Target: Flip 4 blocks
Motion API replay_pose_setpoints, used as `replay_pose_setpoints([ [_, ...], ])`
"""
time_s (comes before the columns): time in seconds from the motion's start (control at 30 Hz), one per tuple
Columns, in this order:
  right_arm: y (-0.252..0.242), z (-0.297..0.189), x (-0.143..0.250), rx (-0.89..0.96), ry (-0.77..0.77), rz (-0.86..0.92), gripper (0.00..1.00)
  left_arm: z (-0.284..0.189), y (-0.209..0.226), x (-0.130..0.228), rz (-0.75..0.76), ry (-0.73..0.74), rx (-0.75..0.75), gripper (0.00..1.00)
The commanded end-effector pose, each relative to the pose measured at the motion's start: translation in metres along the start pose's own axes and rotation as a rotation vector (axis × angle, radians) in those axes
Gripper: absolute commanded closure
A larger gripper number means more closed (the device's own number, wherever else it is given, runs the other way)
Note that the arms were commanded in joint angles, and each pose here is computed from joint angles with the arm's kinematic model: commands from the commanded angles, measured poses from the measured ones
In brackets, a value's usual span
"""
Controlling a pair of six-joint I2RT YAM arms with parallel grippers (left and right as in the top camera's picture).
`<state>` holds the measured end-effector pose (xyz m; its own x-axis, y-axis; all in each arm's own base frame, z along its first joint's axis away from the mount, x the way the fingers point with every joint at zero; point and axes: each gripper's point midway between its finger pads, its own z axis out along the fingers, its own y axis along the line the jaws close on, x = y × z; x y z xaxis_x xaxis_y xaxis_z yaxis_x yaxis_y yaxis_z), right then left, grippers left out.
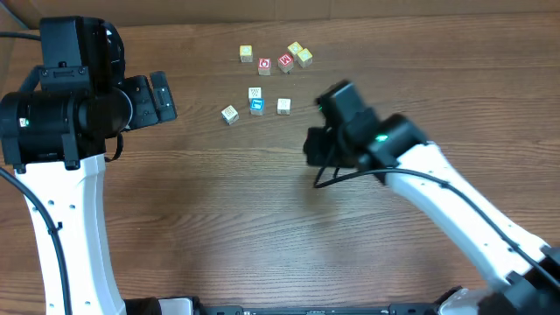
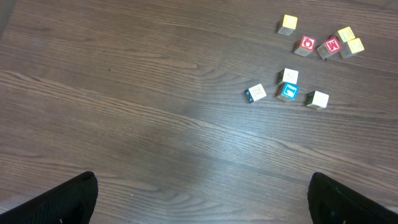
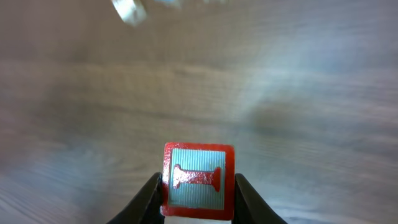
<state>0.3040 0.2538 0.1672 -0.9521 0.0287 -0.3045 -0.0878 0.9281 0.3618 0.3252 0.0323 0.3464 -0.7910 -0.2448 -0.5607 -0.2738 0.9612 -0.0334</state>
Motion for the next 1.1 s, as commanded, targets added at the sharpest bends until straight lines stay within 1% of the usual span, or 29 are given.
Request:
replay_pose_setpoints([
  [0.0, 0.000, 0.035, 0.032, 0.039, 0.105, 0.020, 0.78, -0.002, 0.000, -0.002, -0.018, -0.009, -0.008, 0.00],
  [0.13, -0.001, 0.065, 0.051, 0.097, 0.163, -0.014, 0.77, -0.002, 0.000, -0.002, -0.018, -0.010, -0.008, 0.00],
  [0.2, 0.000, 0.077, 0.058, 0.111, 0.187, -0.030, 0.75, -0.002, 0.000, -0.002, -0.018, -0.009, -0.008, 0.00],
  [0.23, 0.000, 0.083, 0.062, 0.119, 0.200, -0.036, 0.68, -0.002, 0.000, -0.002, -0.018, -0.009, -0.008, 0.00],
  [0.3, -0.004, 0.092, 0.068, 0.148, 0.214, -0.046, 0.50, -0.002, 0.000, -0.002, -0.018, -0.009, -0.008, 0.00],
  [0.33, -0.005, 0.094, 0.069, 0.159, 0.215, -0.051, 0.43, -0.002, 0.000, -0.002, -0.018, -0.009, -0.008, 0.00],
  [0.37, -0.007, 0.097, 0.070, 0.172, 0.217, -0.054, 0.37, -0.002, 0.000, -0.002, -0.018, -0.009, -0.008, 0.00],
  [0.4, -0.009, 0.099, 0.070, 0.181, 0.216, -0.055, 0.34, -0.002, 0.000, -0.002, -0.018, -0.009, -0.008, 0.00],
  [0.6, -0.010, 0.101, 0.071, 0.189, 0.219, -0.056, 0.30, -0.002, 0.000, -0.002, -0.018, -0.009, -0.008, 0.00],
  [0.9, -0.010, 0.105, 0.078, 0.187, 0.227, -0.049, 0.30, -0.002, 0.000, -0.002, -0.018, -0.009, -0.008, 0.00],
  [0.97, -0.007, 0.109, 0.079, 0.170, 0.218, -0.076, 0.30, -0.002, 0.000, -0.002, -0.018, -0.010, -0.008, 0.00],
  [1.07, 0.001, 0.117, 0.081, 0.129, 0.195, -0.171, 0.30, -0.002, 0.000, -0.002, -0.018, -0.009, -0.008, 0.00],
])
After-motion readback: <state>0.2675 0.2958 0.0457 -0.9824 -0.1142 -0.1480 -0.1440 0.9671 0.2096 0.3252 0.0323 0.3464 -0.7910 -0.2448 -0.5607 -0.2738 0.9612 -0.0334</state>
